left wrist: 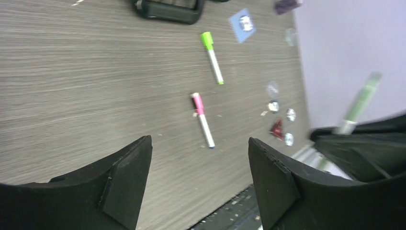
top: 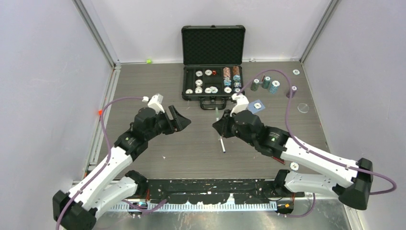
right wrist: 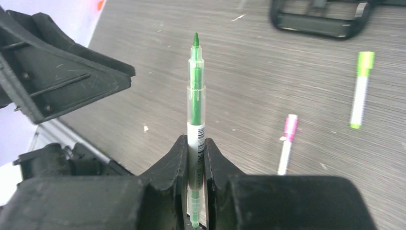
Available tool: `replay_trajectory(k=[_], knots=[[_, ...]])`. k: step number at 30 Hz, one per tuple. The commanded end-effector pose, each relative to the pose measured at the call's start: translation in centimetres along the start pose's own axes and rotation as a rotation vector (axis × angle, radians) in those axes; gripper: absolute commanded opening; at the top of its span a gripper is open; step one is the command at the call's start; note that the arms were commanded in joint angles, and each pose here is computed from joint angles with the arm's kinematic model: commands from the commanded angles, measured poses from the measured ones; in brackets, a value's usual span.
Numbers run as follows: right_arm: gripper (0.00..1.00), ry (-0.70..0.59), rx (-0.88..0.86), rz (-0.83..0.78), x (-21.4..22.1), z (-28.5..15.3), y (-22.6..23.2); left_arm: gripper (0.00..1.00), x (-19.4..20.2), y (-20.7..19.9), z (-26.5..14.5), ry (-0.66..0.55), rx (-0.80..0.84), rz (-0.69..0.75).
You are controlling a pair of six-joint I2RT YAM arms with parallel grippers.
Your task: Insert the pens into the pen caps
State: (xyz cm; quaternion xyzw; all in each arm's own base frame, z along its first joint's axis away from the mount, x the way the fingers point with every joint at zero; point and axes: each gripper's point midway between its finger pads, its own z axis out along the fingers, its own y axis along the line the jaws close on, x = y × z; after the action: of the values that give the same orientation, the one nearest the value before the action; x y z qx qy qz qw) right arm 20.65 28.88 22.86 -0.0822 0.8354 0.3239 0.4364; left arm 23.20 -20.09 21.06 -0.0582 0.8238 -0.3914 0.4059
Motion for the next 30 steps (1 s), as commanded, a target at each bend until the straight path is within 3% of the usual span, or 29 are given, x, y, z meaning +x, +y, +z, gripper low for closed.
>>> replay_trajectory(k=[1,4,14,17,20,30], knots=[[0.01,-0.062,0.211,-0.036,-0.7,-2.3,-4.8,0.73,-1.4,2.8,2.0,-0.003,-0.167,0.134],[0.00,-0.070,0.215,-0.035,-0.8,-3.3,-5.3,0.65,-2.2,4.5,4.4,0.018,-0.253,0.243],[0.01,-0.085,0.215,-0.035,-1.0,-6.2,-6.2,0.62,-4.5,10.7,13.2,0.162,-0.548,0.518],[0.01,-0.087,0.214,-0.031,-1.0,-7.0,-6.4,0.59,-4.7,11.3,15.7,0.200,-0.562,0.561],[0.00,-0.088,0.217,-0.027,-1.0,-7.8,-6.7,0.49,-5.2,12.3,17.6,0.235,-0.614,0.594],[0.01,-0.110,0.230,-0.015,-1.1,-9.5,-7.7,0.42,-5.1,15.4,21.6,0.321,-0.630,0.569]])
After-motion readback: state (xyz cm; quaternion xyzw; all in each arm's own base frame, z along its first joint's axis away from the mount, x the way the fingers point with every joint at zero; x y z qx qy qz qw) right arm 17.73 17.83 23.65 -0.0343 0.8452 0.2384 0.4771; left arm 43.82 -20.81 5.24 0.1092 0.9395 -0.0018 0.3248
